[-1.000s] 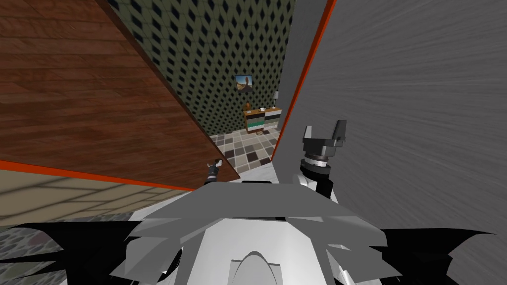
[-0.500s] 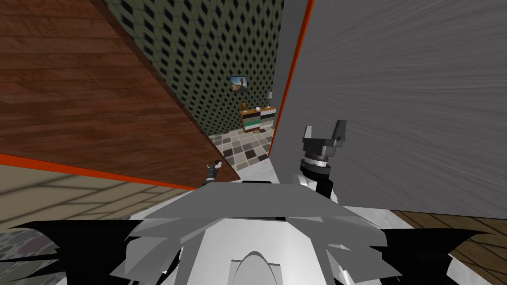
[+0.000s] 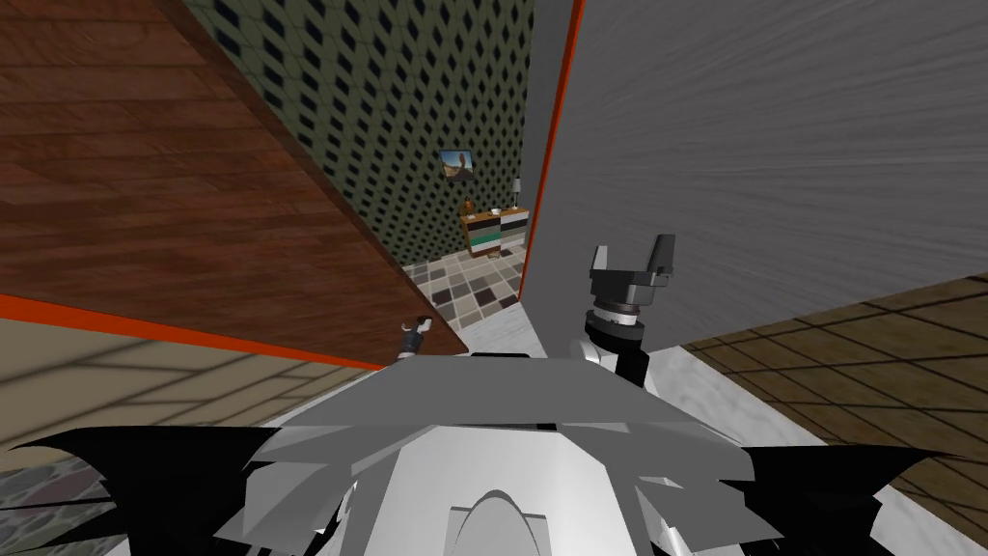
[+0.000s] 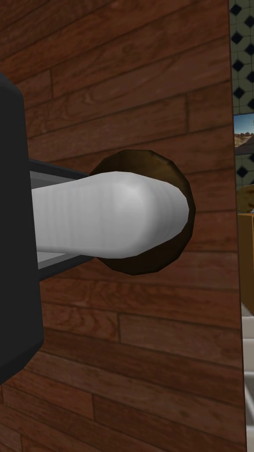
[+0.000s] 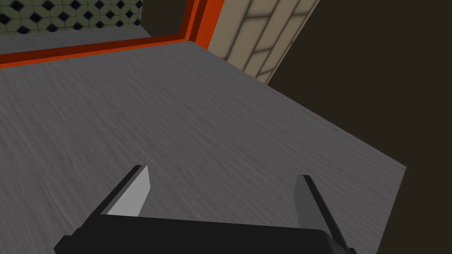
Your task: Pull the door open
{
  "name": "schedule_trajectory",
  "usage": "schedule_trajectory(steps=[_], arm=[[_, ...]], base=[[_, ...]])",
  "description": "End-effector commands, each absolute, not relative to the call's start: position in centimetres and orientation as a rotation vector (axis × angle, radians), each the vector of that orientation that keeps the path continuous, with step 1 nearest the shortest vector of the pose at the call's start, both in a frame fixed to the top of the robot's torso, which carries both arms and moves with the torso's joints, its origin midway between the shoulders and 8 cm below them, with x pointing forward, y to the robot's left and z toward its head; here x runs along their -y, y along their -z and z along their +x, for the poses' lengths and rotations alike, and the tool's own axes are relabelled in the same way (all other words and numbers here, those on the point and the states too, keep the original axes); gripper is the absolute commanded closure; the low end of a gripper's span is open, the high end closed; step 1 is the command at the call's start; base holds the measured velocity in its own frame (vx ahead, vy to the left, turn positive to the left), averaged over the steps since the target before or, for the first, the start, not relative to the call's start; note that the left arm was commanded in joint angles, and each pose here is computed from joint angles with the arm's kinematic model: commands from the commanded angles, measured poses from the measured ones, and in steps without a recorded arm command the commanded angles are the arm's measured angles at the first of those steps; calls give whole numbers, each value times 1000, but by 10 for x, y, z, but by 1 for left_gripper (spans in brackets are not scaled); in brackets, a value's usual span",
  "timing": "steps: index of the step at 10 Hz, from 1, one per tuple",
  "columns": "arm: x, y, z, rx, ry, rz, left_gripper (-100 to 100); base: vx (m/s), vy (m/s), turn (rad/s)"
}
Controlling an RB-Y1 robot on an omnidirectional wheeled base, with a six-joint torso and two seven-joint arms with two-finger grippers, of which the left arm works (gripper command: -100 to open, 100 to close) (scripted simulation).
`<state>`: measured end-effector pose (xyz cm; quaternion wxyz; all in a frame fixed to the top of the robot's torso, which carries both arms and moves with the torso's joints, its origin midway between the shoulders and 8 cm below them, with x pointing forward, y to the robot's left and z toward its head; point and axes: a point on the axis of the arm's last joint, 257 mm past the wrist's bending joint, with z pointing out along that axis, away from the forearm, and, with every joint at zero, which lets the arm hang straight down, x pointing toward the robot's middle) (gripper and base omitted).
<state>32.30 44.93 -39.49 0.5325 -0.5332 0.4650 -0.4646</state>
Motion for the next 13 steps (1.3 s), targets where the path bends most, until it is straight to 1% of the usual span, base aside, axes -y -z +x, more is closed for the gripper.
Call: schedule_trajectory(steps=[1, 4, 6, 13], arm=[[-450, 393, 313, -1121, 1117, -1265, 100], [-449, 392, 295, -1146, 1145, -1248, 100], [-447, 392, 295, -1151, 1148, -1249, 100], [-447, 392, 262, -1189, 1188, -1223, 100]], base=[[-149, 23, -99], [-208, 41, -154], [-135, 0, -47], [-234, 57, -185]])
